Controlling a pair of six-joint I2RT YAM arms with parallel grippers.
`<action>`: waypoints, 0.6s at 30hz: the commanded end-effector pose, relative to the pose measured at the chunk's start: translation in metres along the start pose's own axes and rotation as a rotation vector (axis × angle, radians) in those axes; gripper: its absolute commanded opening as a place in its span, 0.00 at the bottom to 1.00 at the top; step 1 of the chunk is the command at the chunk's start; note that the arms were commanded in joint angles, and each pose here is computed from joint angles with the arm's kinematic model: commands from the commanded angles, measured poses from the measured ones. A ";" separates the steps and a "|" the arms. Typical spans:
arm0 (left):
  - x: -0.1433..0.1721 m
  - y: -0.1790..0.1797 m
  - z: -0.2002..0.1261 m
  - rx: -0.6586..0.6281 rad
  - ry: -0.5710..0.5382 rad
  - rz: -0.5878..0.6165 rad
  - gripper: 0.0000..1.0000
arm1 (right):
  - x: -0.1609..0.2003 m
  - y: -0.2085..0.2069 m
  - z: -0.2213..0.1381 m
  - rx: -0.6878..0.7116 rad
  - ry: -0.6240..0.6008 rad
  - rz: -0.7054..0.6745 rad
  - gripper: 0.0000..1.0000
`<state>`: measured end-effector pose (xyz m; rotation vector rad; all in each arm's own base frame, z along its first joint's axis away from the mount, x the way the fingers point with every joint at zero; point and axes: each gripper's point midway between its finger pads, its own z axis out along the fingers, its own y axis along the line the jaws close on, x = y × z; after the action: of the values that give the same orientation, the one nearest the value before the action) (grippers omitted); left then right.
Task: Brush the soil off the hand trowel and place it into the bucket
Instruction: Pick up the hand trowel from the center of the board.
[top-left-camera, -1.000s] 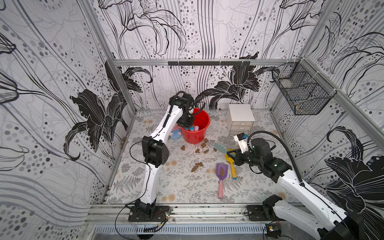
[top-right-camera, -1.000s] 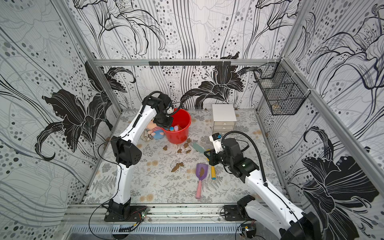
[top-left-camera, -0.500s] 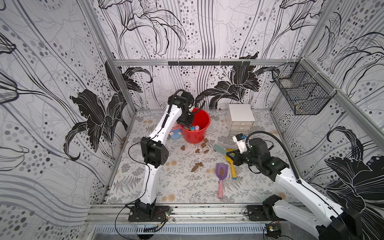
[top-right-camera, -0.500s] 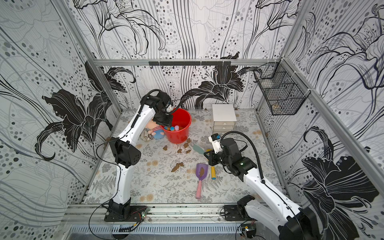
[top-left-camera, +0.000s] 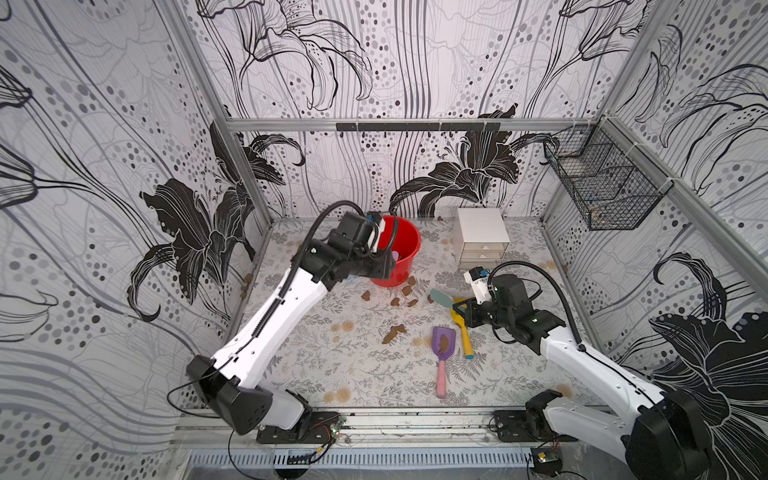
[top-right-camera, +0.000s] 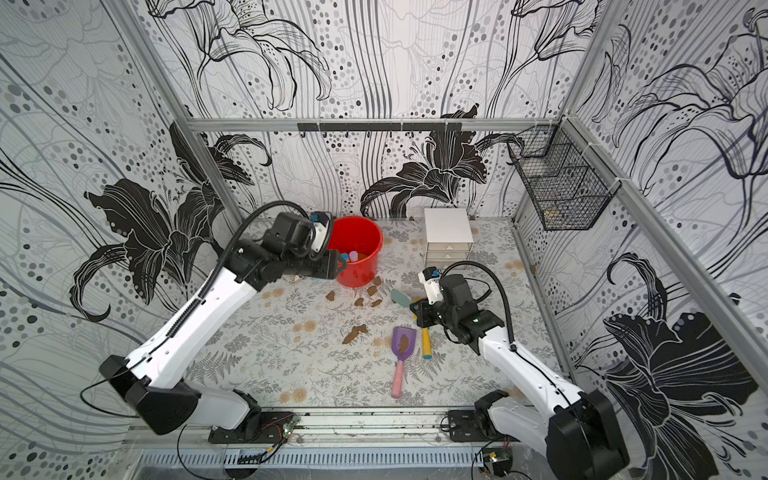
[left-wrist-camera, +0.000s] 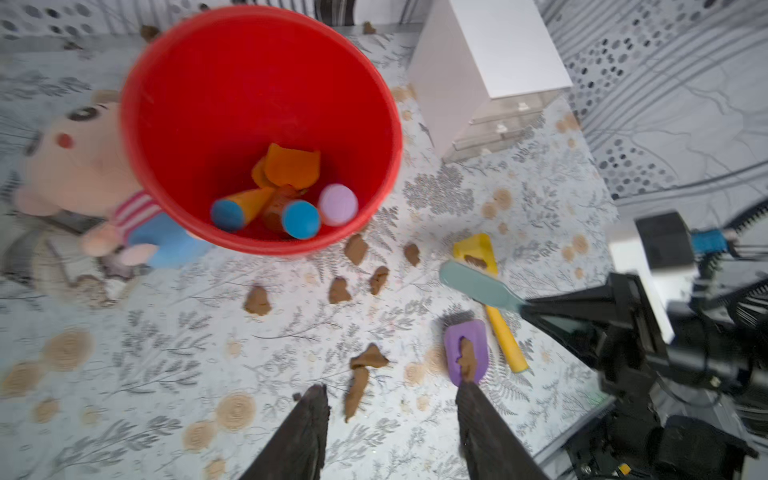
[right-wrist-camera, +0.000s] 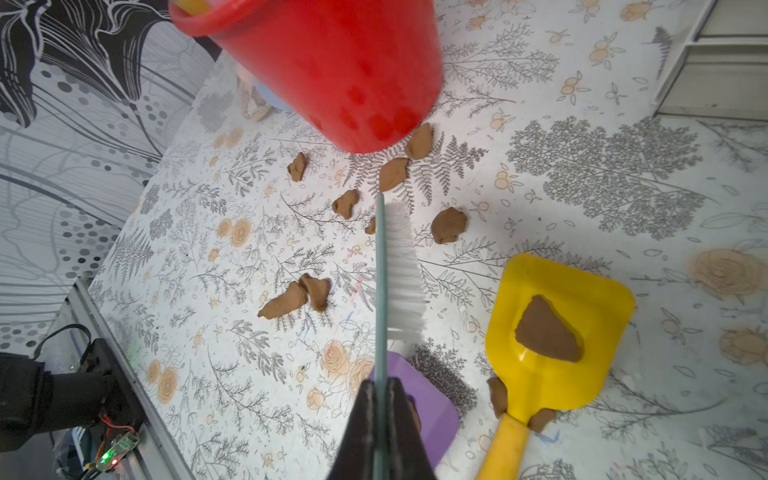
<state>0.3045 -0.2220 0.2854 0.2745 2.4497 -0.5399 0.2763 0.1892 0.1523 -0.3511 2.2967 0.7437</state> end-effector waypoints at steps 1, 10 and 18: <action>0.021 -0.027 0.023 0.010 -0.052 -0.083 0.54 | -0.022 -0.005 -0.004 0.004 -0.075 -0.001 0.00; 0.157 -0.080 0.075 -0.040 0.132 -0.046 0.60 | -0.048 -0.027 -0.030 0.054 -0.189 0.060 0.00; 0.202 -0.108 0.105 -0.042 0.236 0.010 0.62 | -0.059 -0.028 -0.042 0.049 -0.207 0.080 0.00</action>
<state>0.1584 -0.3350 0.1167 0.4156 2.7154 -0.4346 0.3089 0.1410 0.1823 -0.1422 2.1867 0.6916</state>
